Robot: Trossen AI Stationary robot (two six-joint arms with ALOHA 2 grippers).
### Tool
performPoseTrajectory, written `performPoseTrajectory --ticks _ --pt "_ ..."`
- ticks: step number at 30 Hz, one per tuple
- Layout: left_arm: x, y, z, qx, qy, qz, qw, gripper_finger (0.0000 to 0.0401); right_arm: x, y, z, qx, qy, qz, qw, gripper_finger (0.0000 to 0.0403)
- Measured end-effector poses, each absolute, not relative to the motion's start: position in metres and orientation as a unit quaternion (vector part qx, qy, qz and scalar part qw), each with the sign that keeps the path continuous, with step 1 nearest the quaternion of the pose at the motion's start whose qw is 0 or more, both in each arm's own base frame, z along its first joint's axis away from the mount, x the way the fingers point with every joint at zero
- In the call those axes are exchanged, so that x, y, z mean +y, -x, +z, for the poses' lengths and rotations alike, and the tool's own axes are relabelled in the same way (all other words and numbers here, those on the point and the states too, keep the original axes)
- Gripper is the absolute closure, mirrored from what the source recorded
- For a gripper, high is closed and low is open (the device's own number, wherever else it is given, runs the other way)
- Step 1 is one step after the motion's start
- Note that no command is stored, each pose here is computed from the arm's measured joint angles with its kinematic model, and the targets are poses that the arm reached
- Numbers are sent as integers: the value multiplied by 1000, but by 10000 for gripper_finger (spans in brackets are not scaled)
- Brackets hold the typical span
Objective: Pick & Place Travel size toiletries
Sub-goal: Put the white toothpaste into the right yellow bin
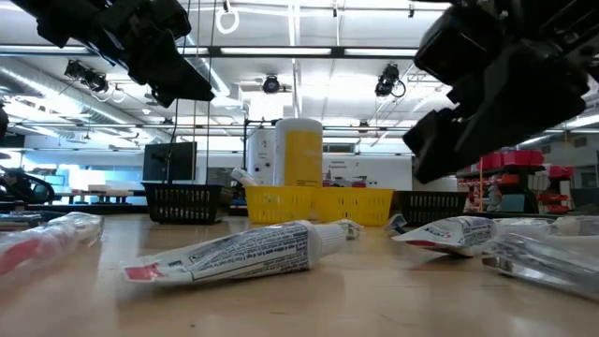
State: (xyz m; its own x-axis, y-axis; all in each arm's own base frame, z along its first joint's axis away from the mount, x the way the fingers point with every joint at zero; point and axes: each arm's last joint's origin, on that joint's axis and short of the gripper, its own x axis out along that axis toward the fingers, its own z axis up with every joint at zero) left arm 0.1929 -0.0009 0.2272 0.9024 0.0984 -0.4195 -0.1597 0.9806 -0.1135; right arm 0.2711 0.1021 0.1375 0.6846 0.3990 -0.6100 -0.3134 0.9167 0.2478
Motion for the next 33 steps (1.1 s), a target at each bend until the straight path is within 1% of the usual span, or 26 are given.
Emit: performPoseTrajectory --ticks 2,5,8,11,15,18,28,33 --pt "-1 -193 228 206 73 66 974 289 105 -275 140 385 -42 199 900 195" --pt "-1 -194 229 201 73 66 975 289 108 -284 141 418 -11 201 886 197" --pt "-1 -194 229 202 73 66 974 289 110 -289 136 432 21 211 877 193" --pt "-1 -194 229 203 73 66 974 289 108 -288 126 453 50 200 867 190" --pt "-1 -193 228 205 73 66 974 289 108 -287 122 463 61 201 861 196" --pt "-1 -194 229 204 71 66 974 289 107 -286 121 470 65 202 857 212" --pt "-1 -194 229 204 69 65 974 289 107 -285 120 476 61 200 855 287" --pt "-1 -194 229 204 66 65 975 289 109 -288 123 462 28 203 863 305"
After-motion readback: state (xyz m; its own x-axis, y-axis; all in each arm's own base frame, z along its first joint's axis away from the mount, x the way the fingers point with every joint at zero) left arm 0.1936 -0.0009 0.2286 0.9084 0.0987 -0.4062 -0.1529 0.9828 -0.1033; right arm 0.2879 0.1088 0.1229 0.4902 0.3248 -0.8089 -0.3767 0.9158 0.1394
